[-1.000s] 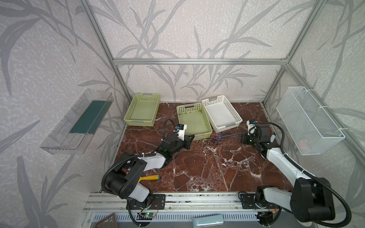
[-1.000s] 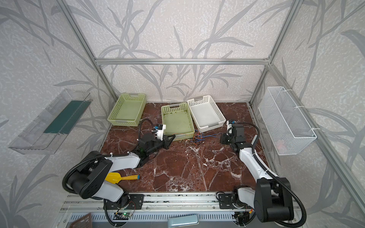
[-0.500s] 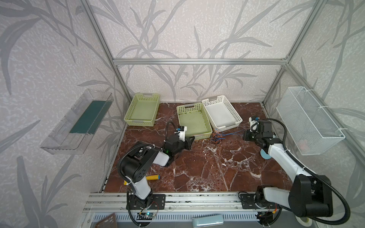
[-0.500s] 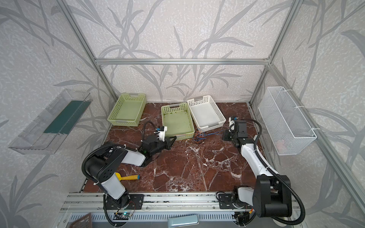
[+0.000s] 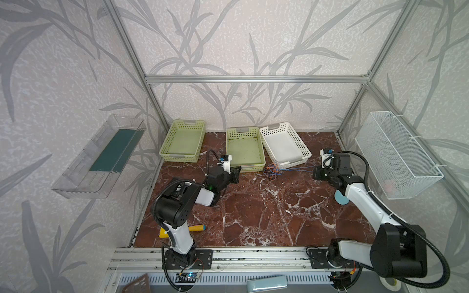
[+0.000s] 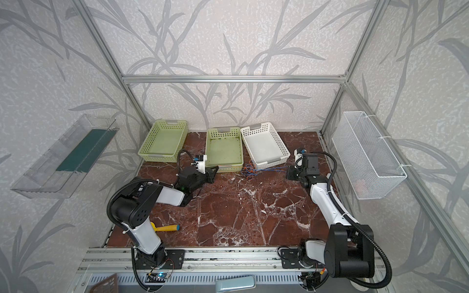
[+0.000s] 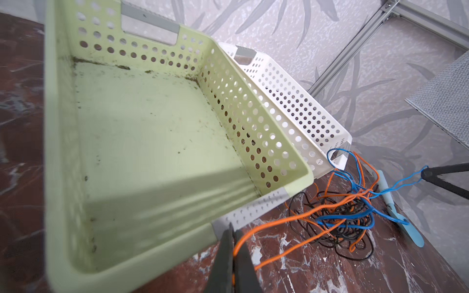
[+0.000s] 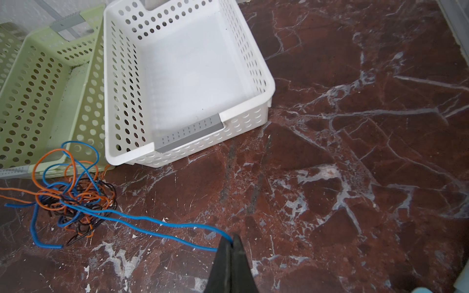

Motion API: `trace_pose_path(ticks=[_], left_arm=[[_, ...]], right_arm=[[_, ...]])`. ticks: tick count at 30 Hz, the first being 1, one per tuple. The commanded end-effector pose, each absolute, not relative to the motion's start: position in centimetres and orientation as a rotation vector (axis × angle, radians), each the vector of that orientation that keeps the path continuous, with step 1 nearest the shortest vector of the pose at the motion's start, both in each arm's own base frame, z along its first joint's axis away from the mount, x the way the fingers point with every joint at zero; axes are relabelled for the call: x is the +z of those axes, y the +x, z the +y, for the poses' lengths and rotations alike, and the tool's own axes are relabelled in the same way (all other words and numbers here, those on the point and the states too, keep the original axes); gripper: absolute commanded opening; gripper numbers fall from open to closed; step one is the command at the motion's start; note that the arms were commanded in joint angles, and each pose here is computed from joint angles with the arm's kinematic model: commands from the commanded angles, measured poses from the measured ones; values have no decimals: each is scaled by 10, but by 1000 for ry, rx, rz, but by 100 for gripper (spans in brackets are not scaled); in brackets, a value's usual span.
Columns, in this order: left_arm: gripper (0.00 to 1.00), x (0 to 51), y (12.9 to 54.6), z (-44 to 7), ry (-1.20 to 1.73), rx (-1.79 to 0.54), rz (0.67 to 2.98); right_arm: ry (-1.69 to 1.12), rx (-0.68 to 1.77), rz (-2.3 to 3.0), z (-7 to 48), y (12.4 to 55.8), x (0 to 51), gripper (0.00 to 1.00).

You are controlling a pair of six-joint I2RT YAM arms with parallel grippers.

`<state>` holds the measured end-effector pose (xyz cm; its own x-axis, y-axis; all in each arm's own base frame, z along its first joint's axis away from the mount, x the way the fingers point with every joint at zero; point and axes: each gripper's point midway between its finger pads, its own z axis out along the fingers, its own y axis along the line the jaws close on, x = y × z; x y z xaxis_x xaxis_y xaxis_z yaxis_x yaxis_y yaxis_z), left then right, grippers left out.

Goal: Untangle the cables

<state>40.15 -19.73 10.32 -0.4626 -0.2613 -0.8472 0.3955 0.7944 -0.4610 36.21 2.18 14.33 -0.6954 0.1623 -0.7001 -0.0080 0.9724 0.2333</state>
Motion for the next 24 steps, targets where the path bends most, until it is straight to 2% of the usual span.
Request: trace_pose_path(ticks=[1,12,24], left_arm=[[0,107,401,-172,34,-644,1922],[0,121,377,-114,-97,-344,1950],[0,113,353,-84,-167,-239,1975]], right_arm=[[176,197,2293,-1,364,158,0],[295,133,2327,-39,365,147,0],[334,118,2376,-59,365,128,0]])
